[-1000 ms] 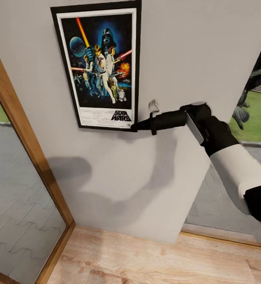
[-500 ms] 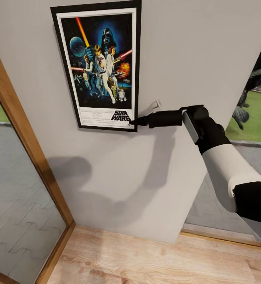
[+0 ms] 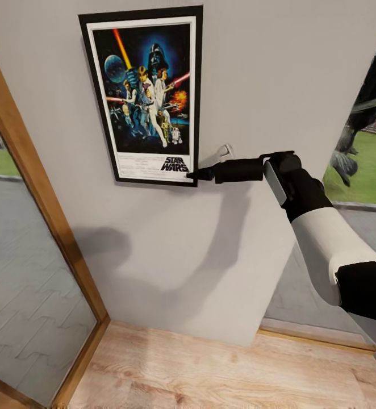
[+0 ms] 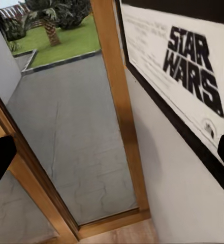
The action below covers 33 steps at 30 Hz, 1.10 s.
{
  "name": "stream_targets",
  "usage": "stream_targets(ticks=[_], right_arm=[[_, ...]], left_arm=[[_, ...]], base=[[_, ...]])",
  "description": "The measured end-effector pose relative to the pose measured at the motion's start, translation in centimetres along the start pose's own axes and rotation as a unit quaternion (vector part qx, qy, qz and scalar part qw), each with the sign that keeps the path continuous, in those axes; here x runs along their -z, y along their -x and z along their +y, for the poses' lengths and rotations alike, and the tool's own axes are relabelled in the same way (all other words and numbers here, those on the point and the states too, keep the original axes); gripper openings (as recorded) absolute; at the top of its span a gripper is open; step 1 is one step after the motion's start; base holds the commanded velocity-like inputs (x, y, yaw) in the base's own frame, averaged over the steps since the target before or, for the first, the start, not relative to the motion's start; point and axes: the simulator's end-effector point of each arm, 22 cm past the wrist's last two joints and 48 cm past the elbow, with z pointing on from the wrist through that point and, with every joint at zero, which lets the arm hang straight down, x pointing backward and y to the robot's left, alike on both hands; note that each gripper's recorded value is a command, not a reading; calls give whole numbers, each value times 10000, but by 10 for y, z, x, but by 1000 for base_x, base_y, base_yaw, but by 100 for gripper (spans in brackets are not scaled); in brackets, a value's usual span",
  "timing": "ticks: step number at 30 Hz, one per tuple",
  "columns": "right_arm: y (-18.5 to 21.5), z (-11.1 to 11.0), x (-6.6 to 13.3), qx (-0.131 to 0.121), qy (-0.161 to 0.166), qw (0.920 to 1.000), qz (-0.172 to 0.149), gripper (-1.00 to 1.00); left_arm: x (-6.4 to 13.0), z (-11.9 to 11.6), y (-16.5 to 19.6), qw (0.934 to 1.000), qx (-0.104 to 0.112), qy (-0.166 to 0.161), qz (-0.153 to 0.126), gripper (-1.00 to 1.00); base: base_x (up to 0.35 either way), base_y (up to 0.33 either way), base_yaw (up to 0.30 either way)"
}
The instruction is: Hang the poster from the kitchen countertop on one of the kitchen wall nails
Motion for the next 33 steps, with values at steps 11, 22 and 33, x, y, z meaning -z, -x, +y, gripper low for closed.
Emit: stream_targets(ticks=[11,22,33], right_arm=[[-7,5,-1,92,214,9993,-289,100],[-250,39,0,-587,347,9969,-399,100],[-550,68,89,-2595,-648,9621,523,100]], left_arm=[[0,0,-1,10000,4,-2,8,100],[1,-3,-3,10000,42,-47,15,100],[-1,-7,-6,9999,112,-73,40,100]], base=[[-304,0,0],[-41,0,0],[-1,0,0]])
